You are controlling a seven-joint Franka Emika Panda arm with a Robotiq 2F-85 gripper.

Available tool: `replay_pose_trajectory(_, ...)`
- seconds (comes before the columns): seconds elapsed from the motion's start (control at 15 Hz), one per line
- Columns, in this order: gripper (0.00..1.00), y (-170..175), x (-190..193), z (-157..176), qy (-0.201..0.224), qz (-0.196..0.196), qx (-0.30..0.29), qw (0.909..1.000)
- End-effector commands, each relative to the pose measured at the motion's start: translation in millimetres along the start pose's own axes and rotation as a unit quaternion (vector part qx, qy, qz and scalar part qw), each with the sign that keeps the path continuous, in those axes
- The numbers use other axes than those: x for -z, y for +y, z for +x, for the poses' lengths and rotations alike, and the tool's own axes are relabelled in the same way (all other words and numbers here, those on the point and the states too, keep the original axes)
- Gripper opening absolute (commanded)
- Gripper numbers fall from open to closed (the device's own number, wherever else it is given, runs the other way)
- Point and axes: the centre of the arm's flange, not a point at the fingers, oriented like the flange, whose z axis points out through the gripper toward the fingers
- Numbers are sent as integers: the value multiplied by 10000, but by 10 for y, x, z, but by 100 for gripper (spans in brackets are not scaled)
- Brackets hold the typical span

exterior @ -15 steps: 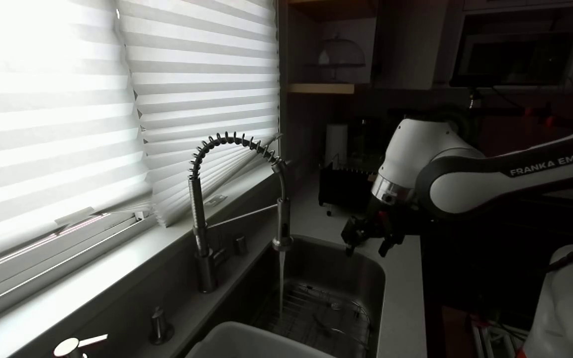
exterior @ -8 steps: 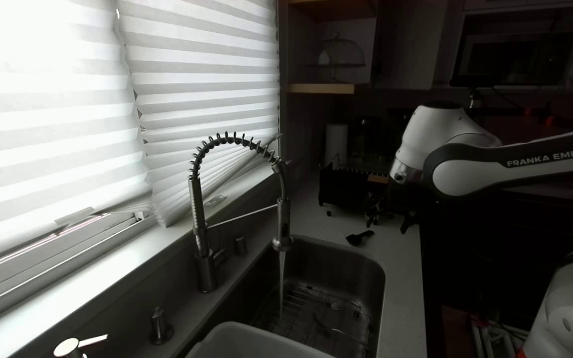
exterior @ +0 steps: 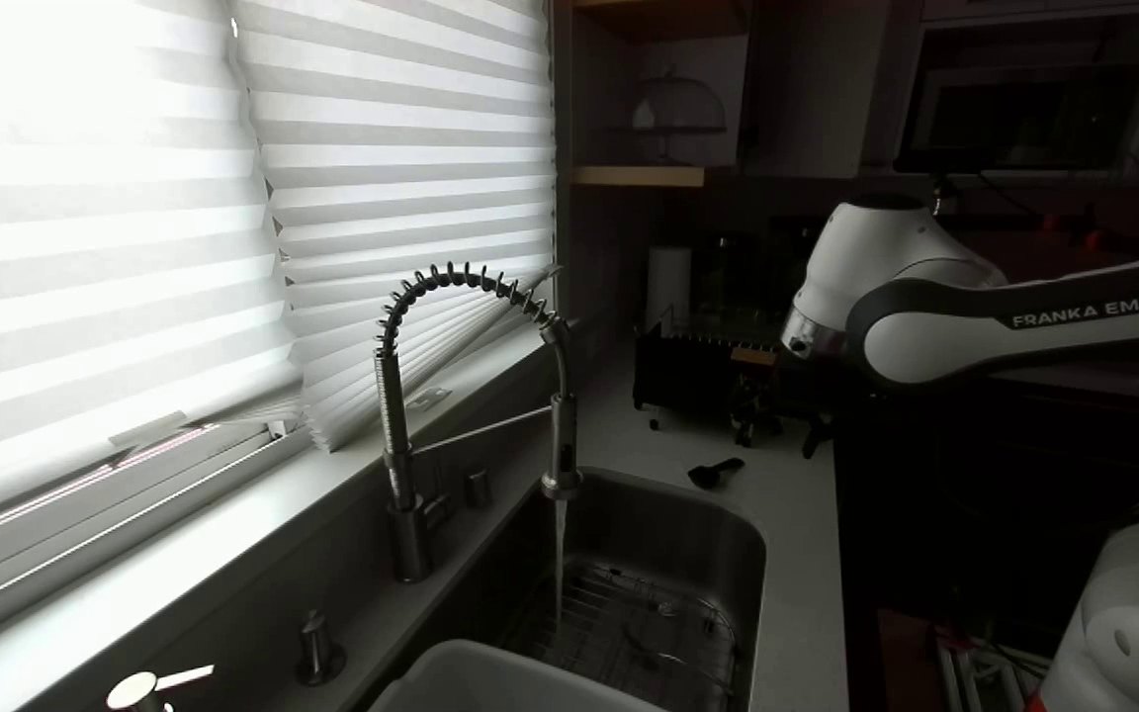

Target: Pour the contents of the black spoon into the sink

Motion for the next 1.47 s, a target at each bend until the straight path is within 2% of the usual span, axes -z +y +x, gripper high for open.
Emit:
replay_pose_trajectory(0.0, 100, -1, -48, 112, -11, 10, -155, 9999)
replay_pose_trajectory(0.27, 100, 178, -96, 559, -441, 162, -492, 9977)
replay_pose_trajectory(0.47, 100, 403, -272, 916, -809, -176, -852, 9929)
replay_pose_trajectory(0.6, 100, 547, -401, 1076, -855, -450, -1050, 9898)
replay_pose_trajectory(0.8, 100, 682, -588, 1277, -897, -666, -1237, 9860)
replay_pose_trajectory(0.93, 100, 727, -712, 1368, -922, -744, -1299, 9844)
replay_pose_trajectory(1.0, 100, 729, -587, 1194, -873, -556, -1300, 9861)
replay_pose_trajectory(1.4, 100, 717, -589, 1209, -870, -554, -1297, 9862)
